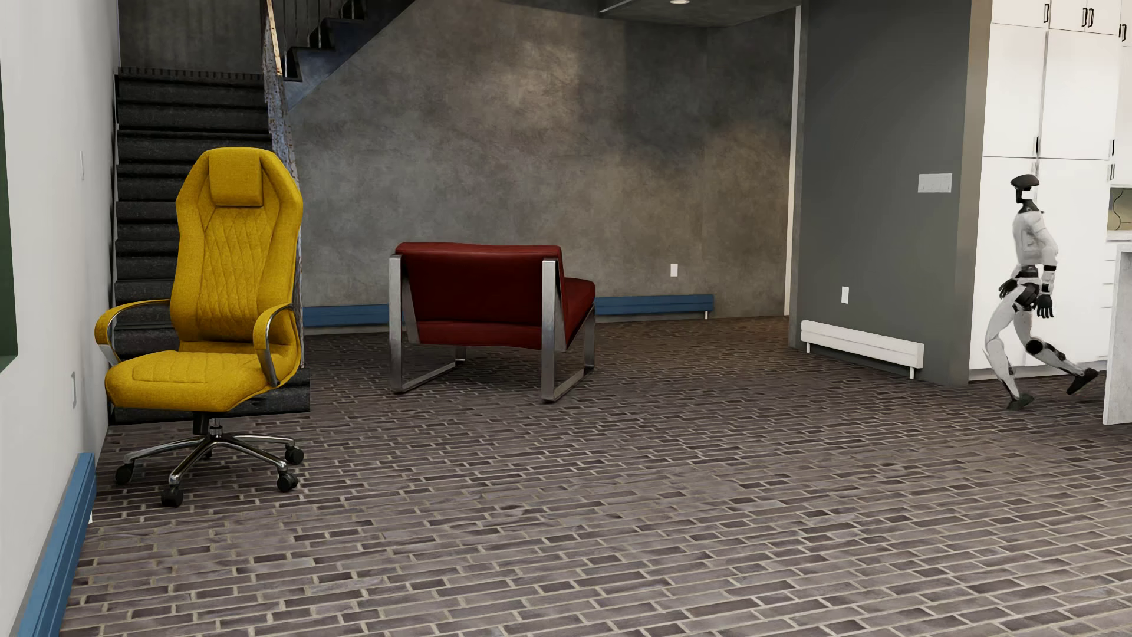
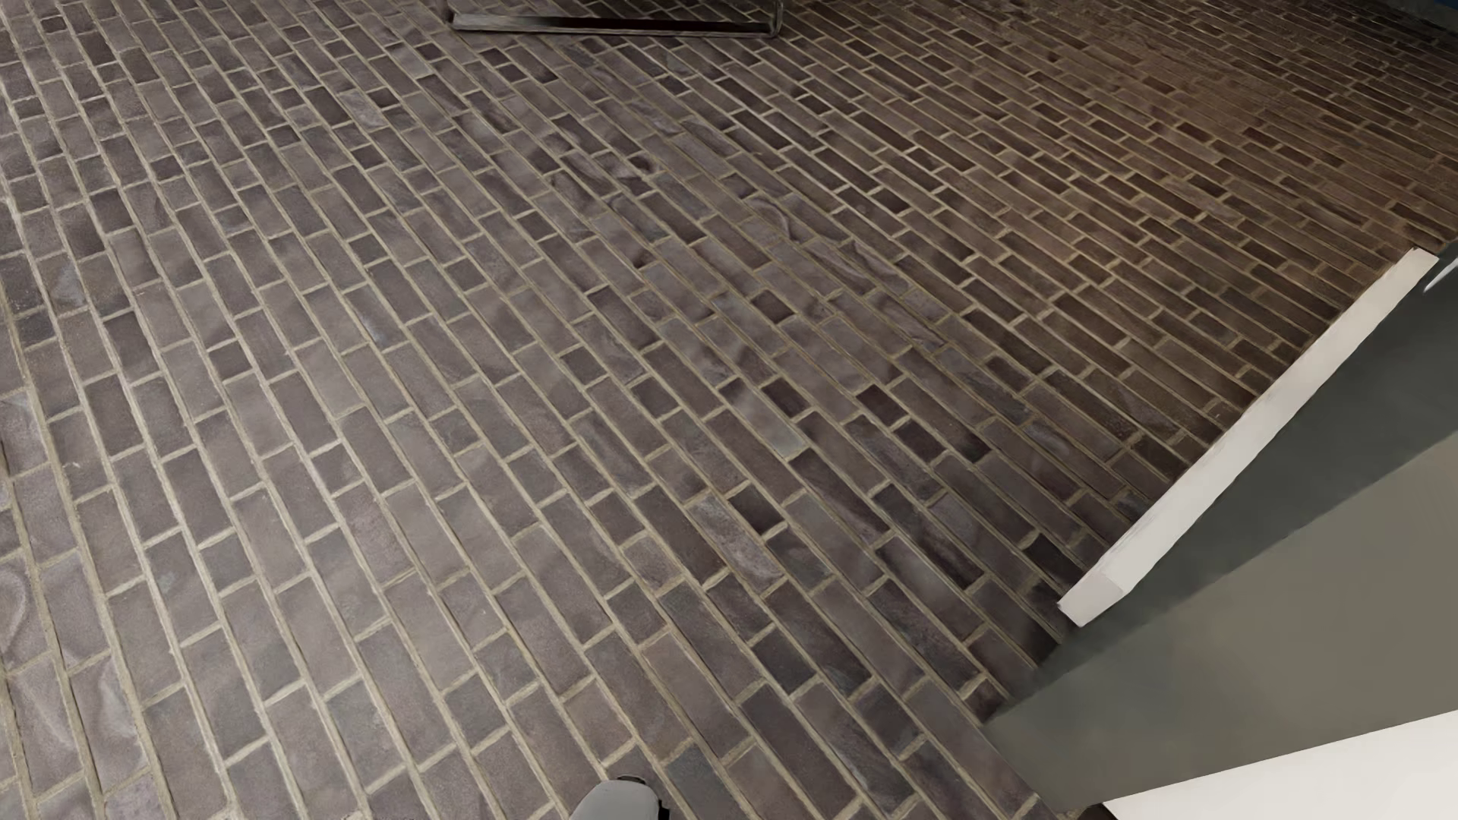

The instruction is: Walk to the officechair

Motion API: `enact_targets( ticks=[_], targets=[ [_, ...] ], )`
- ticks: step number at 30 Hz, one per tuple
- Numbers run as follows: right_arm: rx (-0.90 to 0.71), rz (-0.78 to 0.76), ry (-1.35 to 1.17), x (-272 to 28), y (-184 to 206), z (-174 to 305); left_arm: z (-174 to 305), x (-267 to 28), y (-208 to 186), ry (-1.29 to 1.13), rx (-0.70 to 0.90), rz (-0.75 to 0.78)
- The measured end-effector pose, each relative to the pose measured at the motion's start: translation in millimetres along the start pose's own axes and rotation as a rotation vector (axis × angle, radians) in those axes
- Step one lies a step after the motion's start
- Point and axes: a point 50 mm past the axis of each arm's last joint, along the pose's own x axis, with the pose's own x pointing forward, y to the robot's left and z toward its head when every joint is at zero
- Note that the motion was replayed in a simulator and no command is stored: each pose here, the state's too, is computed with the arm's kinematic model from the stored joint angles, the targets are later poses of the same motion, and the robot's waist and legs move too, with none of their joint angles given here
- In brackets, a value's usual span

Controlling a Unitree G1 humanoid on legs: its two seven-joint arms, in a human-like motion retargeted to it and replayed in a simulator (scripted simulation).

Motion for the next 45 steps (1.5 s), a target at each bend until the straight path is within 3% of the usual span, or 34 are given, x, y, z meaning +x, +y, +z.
enact_targets(
  ticks=[4, 8, 13, 17, 19, 23, 25, 28, 30, 32, 34, 36, 39, 42, 45],
  targets=[
    [-0.004, 0.066, 0.221, -18, 23, -59, 48, 5, 52, -0.142, -0.029, 0.14],
    [-0.06, 0.16, 0.361, -44, 46, -99, 122, -12, 98, -0.41, 0.002, 0.258],
    [-0.127, 0.158, 0.473, -57, 32, -125, 193, -38, 118, -0.645, 0.127, 0.306],
    [-0.177, 0.155, 0.522, -54, 23, -129, 148, -4, 74, -0.437, 0.171, 0.163],
    [-0.132, 0.152, 0.426, -33, 33, -102, 117, 4, 57, -0.339, 0.214, 0.104],
    [-0.031, 0.09, 0.056, 3, 28, -10, 29, 4, 10, -0.092, 0.11, -0.006],
    [-0.028, 0.024, -0.147, 13, 5, 47, -5, -4, -10, -0.001, 0.206, -0.091],
    [-0.05, -0.086, -0.398, 12, -36, 122, -42, -19, -22, 0.09, 0.23, -0.141],
    [-0.019, -0.158, -0.428, 9, -58, 131, -61, -24, -24, 0.161, 0.226, -0.149],
    [0.005, -0.127, -0.326, 15, -45, 104, -73, -27, -30, 0.215, 0.203, -0.154],
    [0.013, -0.048, -0.154, 20, -16, 57, -56, -17, -24, 0.176, 0.229, -0.142],
    [-0.044, 0.075, 0.038, 13, 21, 4, -10, -2, -4, 0.036, 0.199, -0.071],
    [-0.116, 0.203, 0.34, -26, 54, -83, 80, 2, 46, -0.263, 0.101, 0.095],
    [-0.114, 0.232, 0.53, -69, 60, -137, 170, -29, 103, -0.592, 0.057, 0.272],
    [-0.065, 0.187, 0.65, -96, 52, -165, 205, -64, 141, -0.761, 0.037, 0.403]
  ],
)
